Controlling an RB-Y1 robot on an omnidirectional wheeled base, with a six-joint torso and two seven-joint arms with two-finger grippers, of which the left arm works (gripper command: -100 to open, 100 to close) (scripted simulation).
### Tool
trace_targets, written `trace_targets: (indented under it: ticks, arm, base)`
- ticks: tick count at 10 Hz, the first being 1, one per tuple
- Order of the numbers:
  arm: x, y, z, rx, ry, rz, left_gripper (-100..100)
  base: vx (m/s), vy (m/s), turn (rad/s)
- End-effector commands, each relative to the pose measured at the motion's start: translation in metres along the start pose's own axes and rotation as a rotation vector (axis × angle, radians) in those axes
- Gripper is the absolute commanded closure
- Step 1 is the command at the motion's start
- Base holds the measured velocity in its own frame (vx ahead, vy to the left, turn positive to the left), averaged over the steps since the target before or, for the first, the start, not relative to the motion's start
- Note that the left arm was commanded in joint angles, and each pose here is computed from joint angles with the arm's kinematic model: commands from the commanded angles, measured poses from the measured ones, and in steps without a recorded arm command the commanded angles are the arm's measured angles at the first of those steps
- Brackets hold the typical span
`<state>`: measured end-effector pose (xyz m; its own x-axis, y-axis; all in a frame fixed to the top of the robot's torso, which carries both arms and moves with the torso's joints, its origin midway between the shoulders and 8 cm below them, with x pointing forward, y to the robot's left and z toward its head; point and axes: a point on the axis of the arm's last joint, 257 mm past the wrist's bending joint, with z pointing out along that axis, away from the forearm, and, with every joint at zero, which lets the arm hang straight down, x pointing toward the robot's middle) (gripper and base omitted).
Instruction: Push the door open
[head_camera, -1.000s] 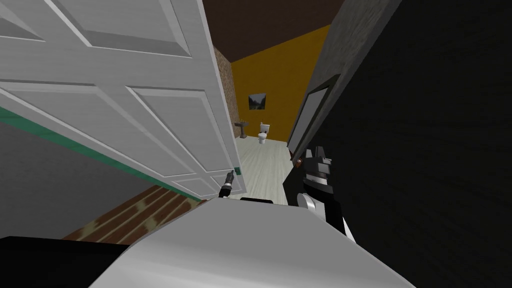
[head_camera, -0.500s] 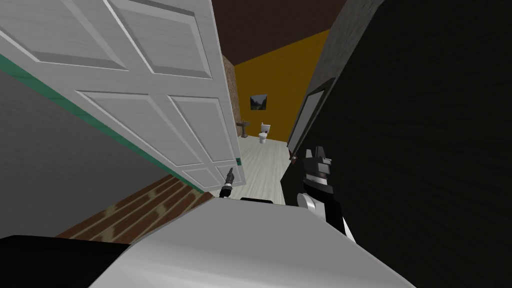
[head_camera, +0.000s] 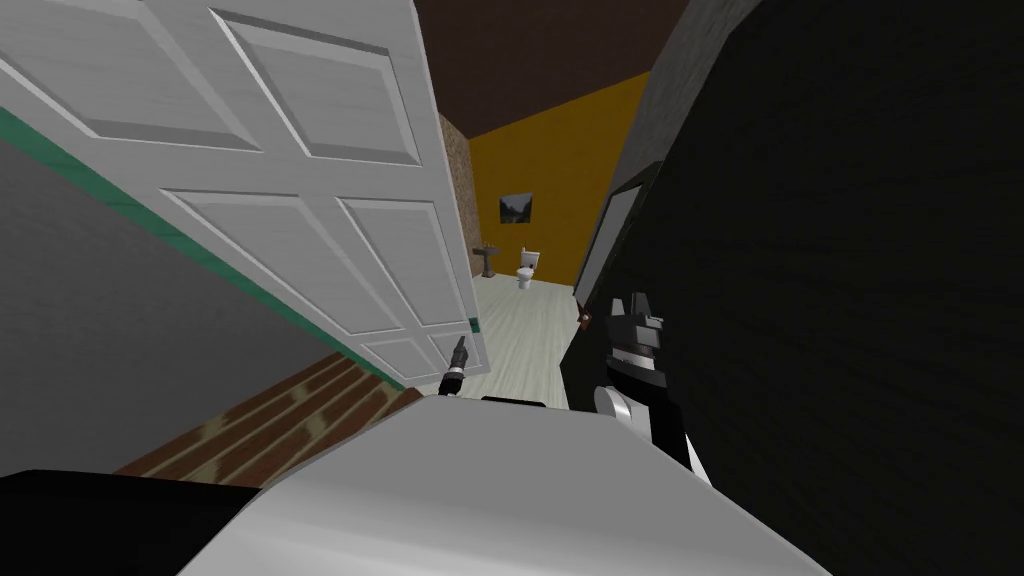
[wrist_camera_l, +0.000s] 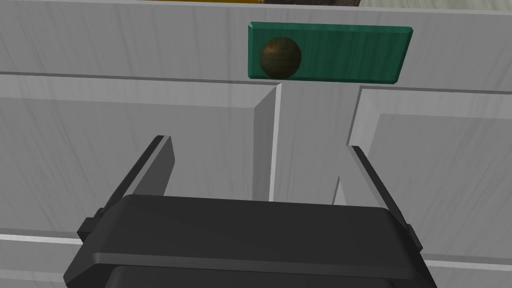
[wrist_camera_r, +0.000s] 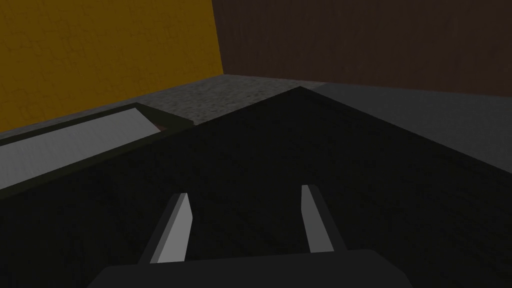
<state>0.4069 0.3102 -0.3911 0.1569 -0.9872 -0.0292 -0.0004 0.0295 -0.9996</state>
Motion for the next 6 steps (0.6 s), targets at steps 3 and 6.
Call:
trace_targets:
  ticks: [3, 6]
  arm:
    - [-0.0042, -0.0004, 0.0004, 0.006, -0.009, 0.004, -100]
    - [-0.0031, 0.0002, -0.0004, 0.010, -0.019, -0.004, -100]
  base:
    - [0.208, 0.041, -0.028]
    - [0.235, 0.045, -0.030]
